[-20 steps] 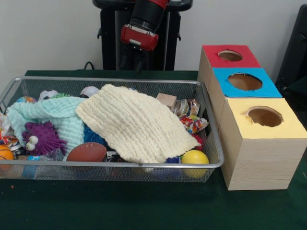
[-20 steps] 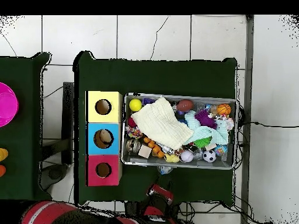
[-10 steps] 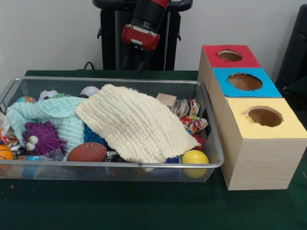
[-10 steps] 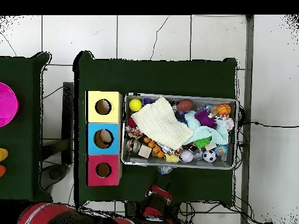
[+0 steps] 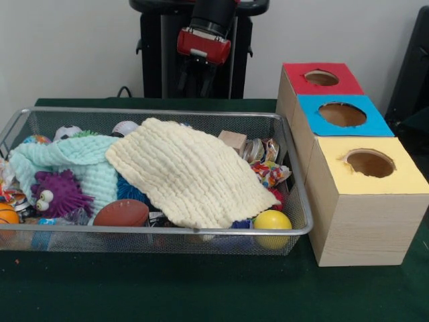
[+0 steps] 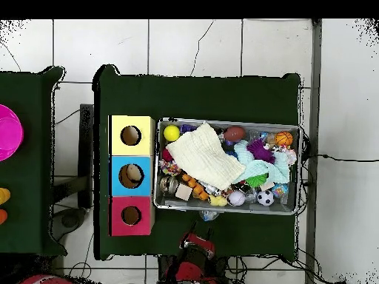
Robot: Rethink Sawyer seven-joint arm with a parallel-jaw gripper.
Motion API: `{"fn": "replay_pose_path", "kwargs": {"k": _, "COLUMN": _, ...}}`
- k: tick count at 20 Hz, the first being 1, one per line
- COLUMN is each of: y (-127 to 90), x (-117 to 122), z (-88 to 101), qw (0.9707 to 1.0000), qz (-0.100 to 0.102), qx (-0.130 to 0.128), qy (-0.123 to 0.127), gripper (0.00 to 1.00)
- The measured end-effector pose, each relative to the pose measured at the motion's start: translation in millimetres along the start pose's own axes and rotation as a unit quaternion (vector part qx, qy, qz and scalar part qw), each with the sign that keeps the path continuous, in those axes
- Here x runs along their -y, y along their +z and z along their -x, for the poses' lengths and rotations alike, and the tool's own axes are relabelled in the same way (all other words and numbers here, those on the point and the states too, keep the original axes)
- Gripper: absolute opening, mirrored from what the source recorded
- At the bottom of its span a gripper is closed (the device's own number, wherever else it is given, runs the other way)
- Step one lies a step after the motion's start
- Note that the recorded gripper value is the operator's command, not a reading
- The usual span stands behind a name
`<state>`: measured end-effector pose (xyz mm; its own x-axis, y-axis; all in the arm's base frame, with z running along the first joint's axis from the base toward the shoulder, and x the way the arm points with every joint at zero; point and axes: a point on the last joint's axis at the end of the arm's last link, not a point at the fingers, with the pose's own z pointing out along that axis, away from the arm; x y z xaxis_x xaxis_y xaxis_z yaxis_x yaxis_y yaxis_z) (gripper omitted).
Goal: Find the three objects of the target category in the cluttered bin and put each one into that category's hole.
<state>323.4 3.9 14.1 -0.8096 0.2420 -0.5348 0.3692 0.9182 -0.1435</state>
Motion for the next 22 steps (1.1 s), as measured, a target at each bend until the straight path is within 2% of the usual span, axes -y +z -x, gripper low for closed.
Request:
{"fn": "replay_pose_path", "kwargs": {"k": 11, "y": -7.3, "x": -9.3, "z": 12.9, "qw": 1.0, "qz": -0.004, "qx": 0.002, "qy": 0.002, "gripper": 1.0}}
{"fn": "replay_pose_path", "kwargs": {"k": 22, "y": -15.1, "x": -7.8, "z": 18.8, "qw": 0.9999, "qz": 0.01, "qx": -0.006, "qy": -0.003, "gripper": 1.0}}
